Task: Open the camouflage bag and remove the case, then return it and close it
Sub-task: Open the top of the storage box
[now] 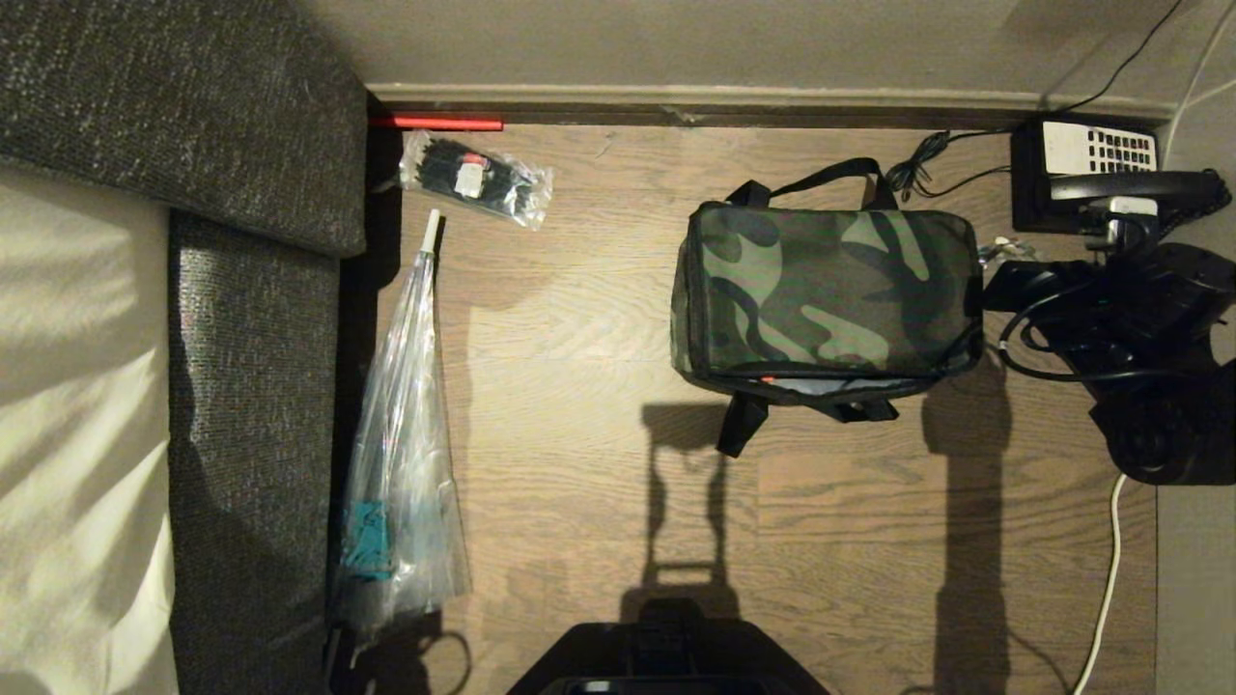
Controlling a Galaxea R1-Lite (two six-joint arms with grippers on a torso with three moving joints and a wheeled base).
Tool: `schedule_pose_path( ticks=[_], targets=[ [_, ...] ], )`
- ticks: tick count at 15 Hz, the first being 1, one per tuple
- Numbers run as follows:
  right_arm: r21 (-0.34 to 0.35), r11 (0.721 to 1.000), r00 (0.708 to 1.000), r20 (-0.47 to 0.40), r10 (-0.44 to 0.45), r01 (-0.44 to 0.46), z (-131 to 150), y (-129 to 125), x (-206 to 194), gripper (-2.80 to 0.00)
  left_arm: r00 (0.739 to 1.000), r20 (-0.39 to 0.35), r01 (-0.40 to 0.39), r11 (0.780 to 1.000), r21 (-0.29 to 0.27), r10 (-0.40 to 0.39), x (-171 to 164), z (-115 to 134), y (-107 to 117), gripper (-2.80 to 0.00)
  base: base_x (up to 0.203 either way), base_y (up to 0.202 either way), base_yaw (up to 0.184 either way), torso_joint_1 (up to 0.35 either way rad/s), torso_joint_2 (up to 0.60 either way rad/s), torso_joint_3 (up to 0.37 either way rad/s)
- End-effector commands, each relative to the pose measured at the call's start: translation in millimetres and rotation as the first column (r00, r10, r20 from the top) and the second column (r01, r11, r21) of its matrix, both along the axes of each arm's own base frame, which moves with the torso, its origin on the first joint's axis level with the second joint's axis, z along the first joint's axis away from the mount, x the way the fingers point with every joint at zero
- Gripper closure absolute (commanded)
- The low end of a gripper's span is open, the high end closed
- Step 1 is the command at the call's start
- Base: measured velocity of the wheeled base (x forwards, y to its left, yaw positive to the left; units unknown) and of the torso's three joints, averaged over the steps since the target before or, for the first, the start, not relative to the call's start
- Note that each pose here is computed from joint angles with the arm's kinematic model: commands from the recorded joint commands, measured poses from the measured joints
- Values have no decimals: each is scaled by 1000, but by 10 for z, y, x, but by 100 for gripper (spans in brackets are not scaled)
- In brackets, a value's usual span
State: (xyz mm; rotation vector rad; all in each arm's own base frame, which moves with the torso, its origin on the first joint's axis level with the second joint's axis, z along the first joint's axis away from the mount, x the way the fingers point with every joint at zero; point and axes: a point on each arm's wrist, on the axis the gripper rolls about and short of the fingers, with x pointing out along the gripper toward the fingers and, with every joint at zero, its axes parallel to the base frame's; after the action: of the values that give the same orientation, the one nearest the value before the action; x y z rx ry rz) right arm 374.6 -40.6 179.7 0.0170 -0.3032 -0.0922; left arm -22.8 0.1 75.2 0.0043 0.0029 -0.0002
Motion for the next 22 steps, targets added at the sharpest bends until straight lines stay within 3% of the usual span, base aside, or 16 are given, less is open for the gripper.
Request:
schedule_pose_path(
  ticks=[1,13,22],
  targets=[
    [0,1000,1000,12,1,-1,18,0,-3,0,1000,-2,0,1000,0,0,1,-4,0,0,0,0,0,0,0,0],
    [50,999,998,55,18,-21,103,-5,44,0,1000,-2,0,1000,0,0,1,-4,0,0,0,0,0,0,0,0],
    [51,998,998,52,19,-22,94,-6,55,0,1000,-2,0,1000,0,0,1,-4,0,0,0,0,0,0,0,0]
  ],
)
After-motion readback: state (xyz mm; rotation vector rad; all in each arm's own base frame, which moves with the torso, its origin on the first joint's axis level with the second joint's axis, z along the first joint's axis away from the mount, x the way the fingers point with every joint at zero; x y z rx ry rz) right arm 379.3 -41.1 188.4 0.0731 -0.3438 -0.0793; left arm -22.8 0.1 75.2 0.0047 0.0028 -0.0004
